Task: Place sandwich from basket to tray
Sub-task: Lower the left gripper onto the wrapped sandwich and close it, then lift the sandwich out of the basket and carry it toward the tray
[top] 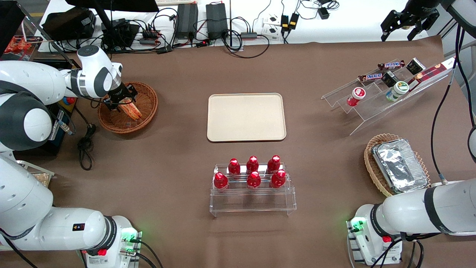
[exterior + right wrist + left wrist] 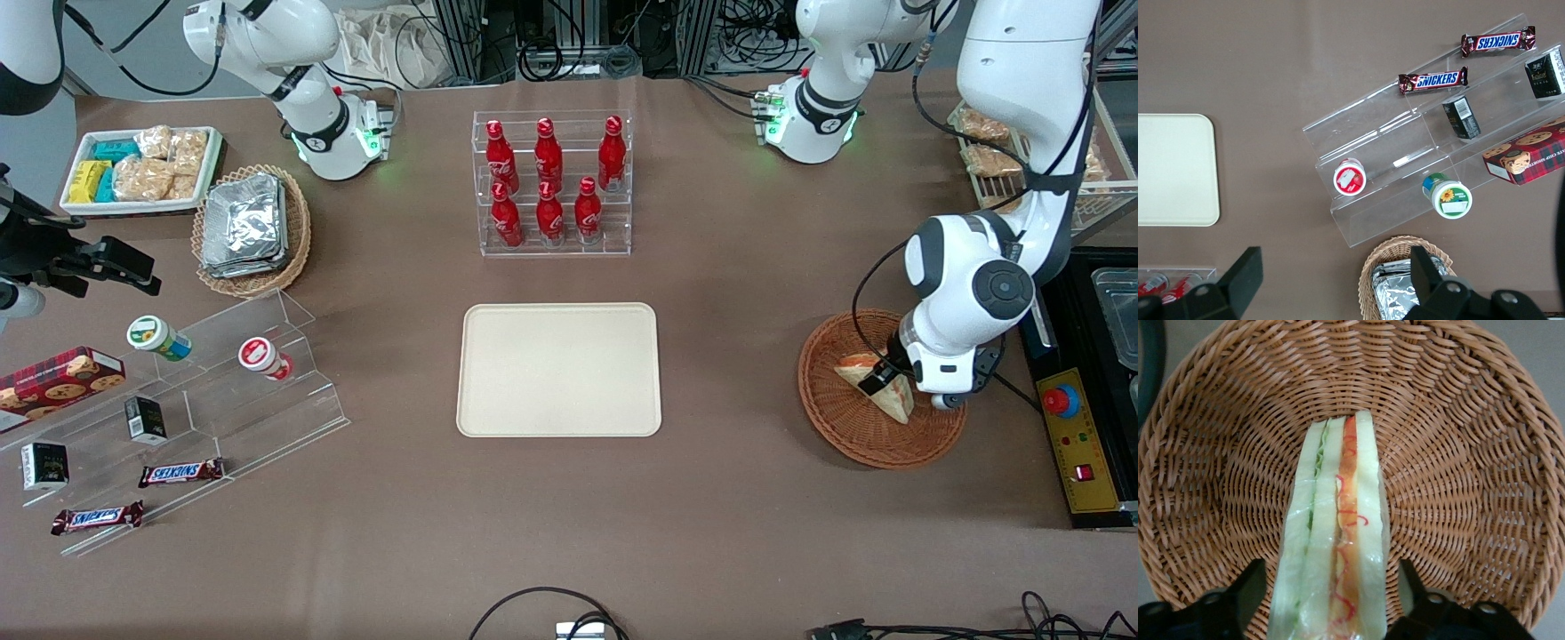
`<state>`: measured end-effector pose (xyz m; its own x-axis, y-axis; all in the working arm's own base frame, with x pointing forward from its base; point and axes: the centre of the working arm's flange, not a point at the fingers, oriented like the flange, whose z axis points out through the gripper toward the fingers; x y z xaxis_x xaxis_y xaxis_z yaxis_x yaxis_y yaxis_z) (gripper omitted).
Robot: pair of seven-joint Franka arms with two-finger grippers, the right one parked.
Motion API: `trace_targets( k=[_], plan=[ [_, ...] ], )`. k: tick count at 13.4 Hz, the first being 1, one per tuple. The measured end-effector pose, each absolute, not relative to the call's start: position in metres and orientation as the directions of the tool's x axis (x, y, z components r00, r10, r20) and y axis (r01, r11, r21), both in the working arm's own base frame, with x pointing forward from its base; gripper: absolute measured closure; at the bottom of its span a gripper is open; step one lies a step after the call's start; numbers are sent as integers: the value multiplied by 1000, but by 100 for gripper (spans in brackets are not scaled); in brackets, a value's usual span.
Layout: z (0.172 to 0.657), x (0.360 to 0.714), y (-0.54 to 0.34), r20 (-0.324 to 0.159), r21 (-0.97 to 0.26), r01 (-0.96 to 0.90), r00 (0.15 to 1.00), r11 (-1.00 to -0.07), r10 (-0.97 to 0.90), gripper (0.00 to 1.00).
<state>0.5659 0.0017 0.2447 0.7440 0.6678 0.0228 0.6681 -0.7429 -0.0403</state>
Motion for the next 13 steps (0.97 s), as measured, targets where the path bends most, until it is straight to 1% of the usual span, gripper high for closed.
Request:
trace_targets(
  k=[1, 2, 4, 6, 7, 9, 12, 13],
  plan=[
    [245, 566, 3, 24, -40, 669, 743, -742, 669, 29],
    [246, 567, 3, 25, -39, 670, 743, -742, 669, 41],
    [249, 568, 2, 31, -41, 663, 749, -748, 662, 59],
    [260, 570, -2, 33, -60, 645, 764, -762, 645, 64],
    [275, 573, -8, 26, -81, 628, 777, -774, 628, 66],
    [325, 578, -48, 4, -122, 560, 826, -819, 564, 67],
    [410, 575, -140, -29, -151, 446, 890, -882, 455, 81],
    [425, 569, -171, -32, -146, 409, 908, -901, 418, 81]
  ],
)
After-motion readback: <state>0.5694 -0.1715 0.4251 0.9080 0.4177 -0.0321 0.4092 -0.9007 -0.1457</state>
